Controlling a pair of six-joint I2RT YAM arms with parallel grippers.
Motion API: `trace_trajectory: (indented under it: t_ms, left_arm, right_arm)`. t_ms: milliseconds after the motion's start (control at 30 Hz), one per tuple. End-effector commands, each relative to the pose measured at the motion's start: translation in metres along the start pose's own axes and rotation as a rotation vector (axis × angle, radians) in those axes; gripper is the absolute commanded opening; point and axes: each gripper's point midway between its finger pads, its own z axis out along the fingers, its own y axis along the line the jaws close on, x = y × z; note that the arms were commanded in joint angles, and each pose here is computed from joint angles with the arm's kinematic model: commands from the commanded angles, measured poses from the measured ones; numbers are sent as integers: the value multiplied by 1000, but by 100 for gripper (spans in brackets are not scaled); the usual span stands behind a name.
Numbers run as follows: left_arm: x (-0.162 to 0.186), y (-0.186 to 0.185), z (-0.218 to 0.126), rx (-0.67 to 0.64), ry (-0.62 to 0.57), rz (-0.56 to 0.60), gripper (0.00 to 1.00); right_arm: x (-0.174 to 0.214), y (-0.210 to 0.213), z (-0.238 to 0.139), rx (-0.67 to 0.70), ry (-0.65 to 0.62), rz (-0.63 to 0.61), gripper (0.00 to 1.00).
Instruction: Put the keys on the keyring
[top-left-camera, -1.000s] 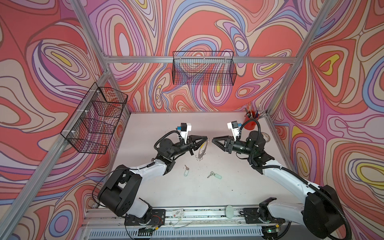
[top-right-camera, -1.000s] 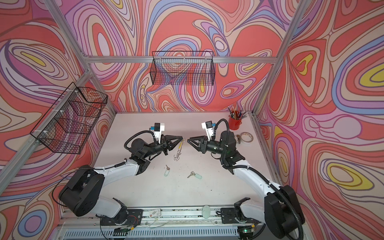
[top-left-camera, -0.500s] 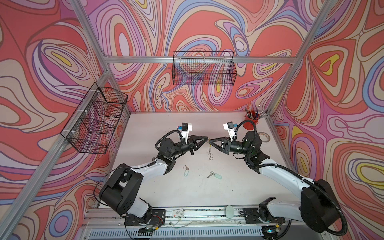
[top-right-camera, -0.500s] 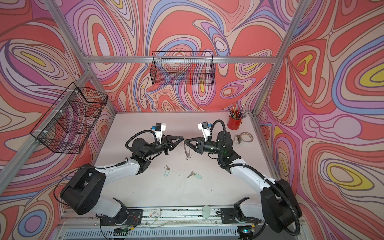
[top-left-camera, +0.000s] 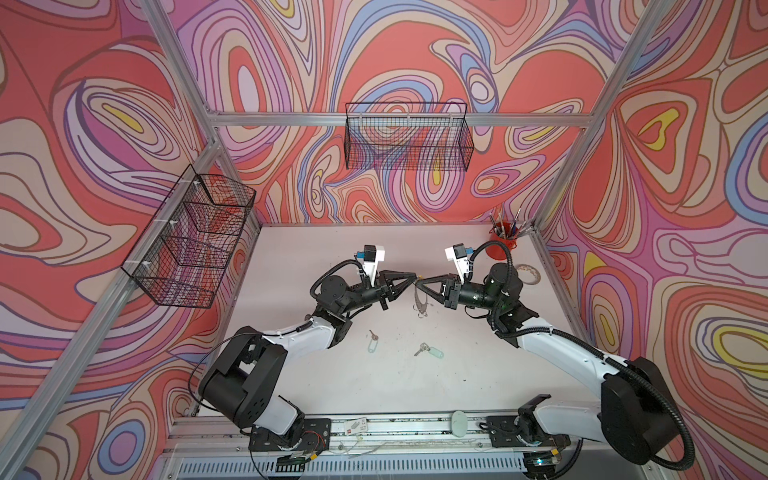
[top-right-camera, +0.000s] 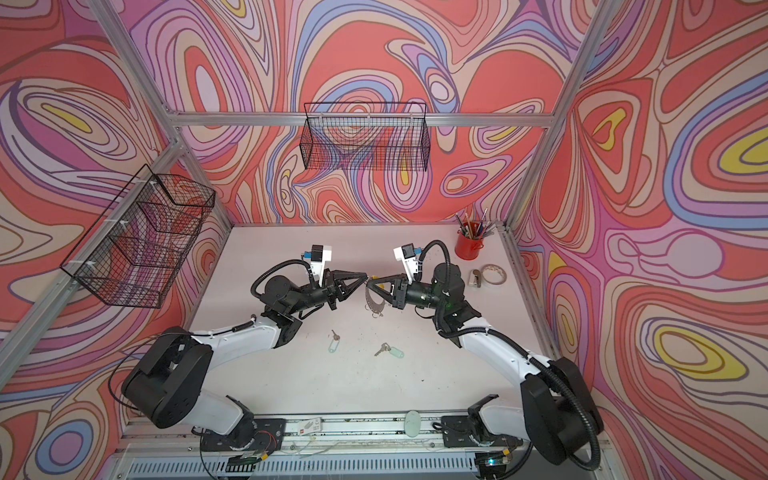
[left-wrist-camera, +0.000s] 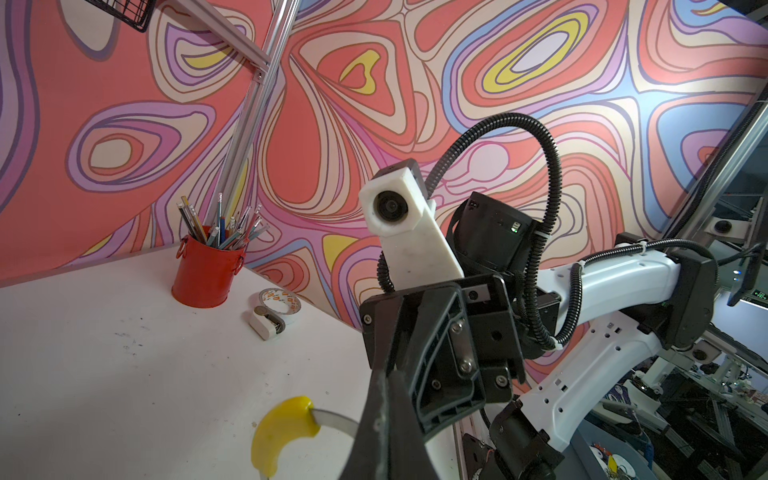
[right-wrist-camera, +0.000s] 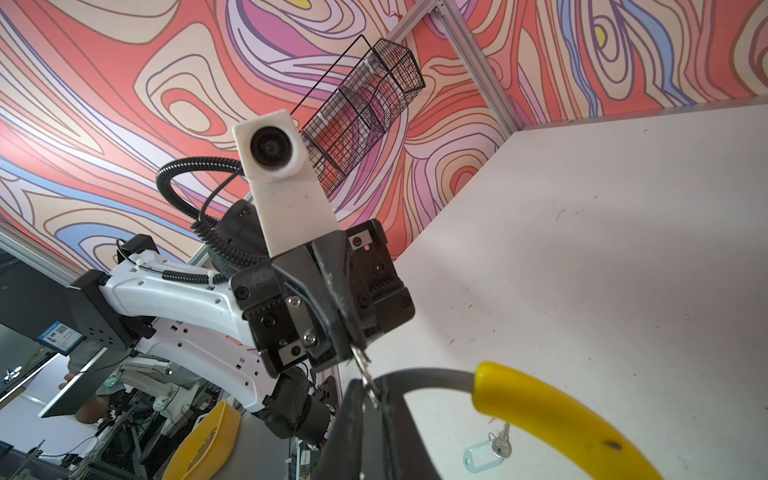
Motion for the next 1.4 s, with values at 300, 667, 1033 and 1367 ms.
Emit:
trace_trajectory:
  t_ms: [300,667,1033,1367]
  left_arm:
    - [-12,-16,3,62,-31,50,0]
    - [-12,-16,3,62,-31,47,0]
    - [-7,-16,0,68,-15,37,0]
    - [-9,1,-30,-25,94,-14,38]
  right_arm:
    - [-7,9,-1,-38,-44,-7,14]
    - [-8,8,-7,-52,-65,12,4]
    - [-2,-7,-4,18,-31,-25,0]
    - [1,-38,-3,204,72,-232,0]
